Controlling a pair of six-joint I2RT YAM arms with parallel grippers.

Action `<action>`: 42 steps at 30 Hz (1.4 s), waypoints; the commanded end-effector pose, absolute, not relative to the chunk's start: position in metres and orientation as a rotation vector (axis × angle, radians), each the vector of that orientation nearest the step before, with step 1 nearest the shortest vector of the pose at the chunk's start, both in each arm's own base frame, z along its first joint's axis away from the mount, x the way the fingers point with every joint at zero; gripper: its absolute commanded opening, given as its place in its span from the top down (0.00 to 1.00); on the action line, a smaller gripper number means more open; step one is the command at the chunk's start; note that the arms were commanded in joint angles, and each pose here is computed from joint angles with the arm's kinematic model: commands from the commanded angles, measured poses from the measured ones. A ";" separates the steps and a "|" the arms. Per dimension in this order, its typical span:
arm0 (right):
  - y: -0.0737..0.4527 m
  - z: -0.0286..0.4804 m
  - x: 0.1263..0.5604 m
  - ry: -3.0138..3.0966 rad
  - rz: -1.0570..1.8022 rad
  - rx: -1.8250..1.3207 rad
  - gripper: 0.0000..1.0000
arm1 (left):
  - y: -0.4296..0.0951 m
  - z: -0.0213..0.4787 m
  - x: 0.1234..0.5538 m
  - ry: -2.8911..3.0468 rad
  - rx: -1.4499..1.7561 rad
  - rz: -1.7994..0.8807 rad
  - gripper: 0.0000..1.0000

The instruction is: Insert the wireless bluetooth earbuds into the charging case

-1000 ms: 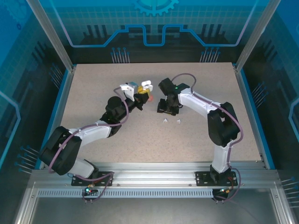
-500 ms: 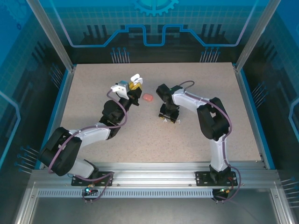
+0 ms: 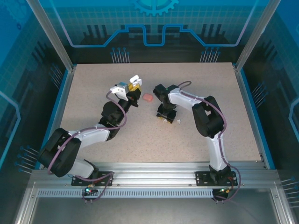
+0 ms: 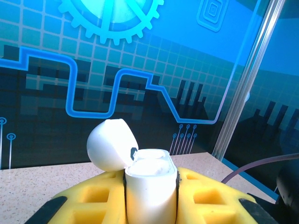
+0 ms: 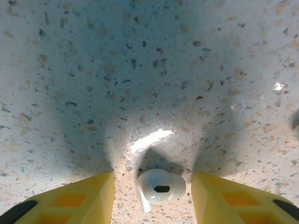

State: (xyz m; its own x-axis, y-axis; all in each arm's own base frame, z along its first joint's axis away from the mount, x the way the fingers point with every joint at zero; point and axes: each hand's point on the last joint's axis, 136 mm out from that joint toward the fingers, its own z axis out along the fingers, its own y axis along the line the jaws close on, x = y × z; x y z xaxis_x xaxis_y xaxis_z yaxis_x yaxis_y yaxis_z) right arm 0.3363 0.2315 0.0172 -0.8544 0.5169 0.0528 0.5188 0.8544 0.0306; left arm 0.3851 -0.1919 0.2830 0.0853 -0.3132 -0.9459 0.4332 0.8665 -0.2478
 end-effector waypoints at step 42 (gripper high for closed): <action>0.222 0.118 0.374 -3.515 -0.311 -0.492 0.87 | -0.218 0.312 0.346 1.261 0.354 -0.664 1.00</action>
State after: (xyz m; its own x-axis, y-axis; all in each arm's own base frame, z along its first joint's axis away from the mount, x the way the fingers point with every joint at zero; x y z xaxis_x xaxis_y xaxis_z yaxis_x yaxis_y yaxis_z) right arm 0.3546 0.2187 0.0710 -0.9113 0.3588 -0.2022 0.3315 0.9304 0.1566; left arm 0.3621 -0.2115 0.2904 0.0813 -0.2812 -0.9562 0.5718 0.7990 -0.1864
